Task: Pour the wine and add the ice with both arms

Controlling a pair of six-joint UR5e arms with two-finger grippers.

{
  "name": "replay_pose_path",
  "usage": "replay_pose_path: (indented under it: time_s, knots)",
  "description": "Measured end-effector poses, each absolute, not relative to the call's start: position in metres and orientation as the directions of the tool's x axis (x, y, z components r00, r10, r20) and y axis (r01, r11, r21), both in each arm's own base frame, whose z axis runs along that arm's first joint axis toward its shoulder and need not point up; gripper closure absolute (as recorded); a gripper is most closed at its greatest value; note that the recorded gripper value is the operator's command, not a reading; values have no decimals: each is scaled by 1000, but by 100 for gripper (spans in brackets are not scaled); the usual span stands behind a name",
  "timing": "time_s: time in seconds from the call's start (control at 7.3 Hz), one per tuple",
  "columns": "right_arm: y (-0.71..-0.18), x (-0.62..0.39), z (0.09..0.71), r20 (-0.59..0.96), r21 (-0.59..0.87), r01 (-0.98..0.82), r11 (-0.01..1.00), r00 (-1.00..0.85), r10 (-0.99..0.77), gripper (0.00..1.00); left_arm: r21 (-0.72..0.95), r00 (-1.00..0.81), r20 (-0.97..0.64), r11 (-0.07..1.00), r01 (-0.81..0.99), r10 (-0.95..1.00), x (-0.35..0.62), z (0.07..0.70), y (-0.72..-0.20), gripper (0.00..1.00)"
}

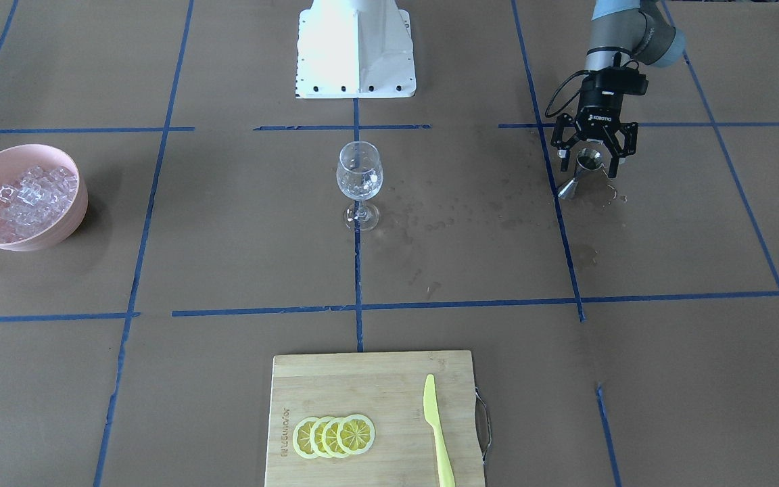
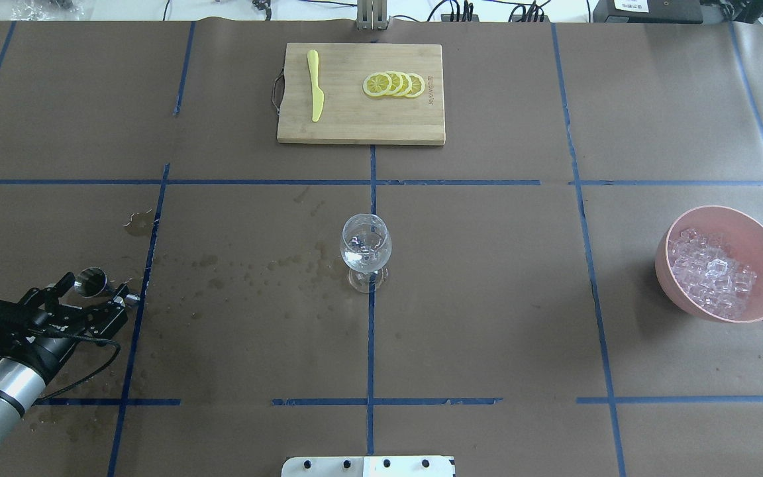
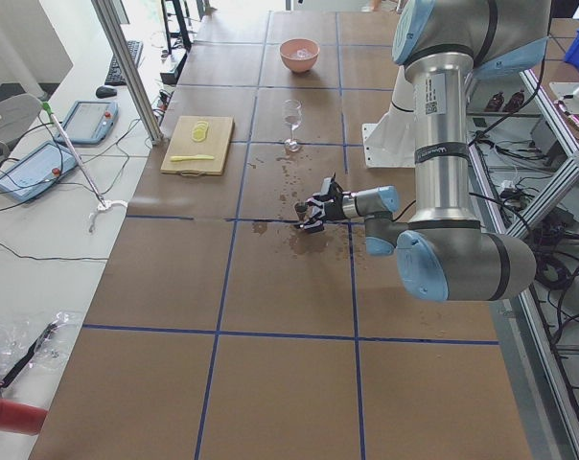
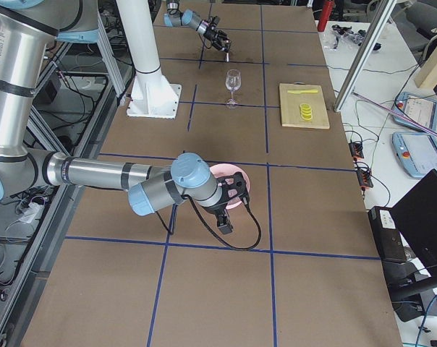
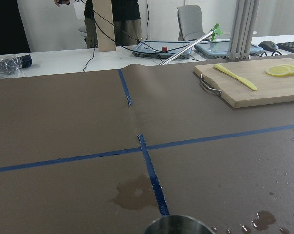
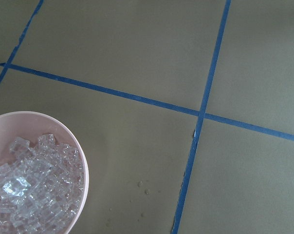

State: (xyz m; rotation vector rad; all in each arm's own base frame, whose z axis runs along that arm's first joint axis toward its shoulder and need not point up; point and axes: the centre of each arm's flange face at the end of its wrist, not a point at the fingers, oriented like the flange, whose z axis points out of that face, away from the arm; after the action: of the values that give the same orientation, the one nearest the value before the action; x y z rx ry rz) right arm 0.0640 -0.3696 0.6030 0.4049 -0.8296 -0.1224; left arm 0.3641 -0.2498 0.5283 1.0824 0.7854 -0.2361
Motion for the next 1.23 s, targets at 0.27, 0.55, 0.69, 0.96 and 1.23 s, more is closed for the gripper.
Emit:
replay_pose_path:
  time_s: [0.27, 0.55, 0.69, 0.96, 1.23]
  knots:
    - [-370, 64, 603, 692, 395, -51, 917, 673, -261, 0, 707, 721, -665, 476, 524, 195, 372, 537, -248, 53]
    - [-369, 64, 604, 692, 395, -50, 917, 673, -261, 0, 709, 723, -662, 480, 517, 200, 379, 541, -245, 54]
    - [-369, 64, 605, 692, 394, -50, 918, 673, -260, 0, 710, 723, -660, 483, 512, 204, 381, 542, -243, 55]
    - [-369, 64, 605, 693, 393, -50, 918, 672, -260, 0, 711, 723, -659, 487, 507, 210, 383, 543, -240, 56]
    - [-369, 64, 605, 693, 393, -51, 918, 672, -260, 0, 711, 722, -658, 488, 505, 211, 384, 543, -239, 55]
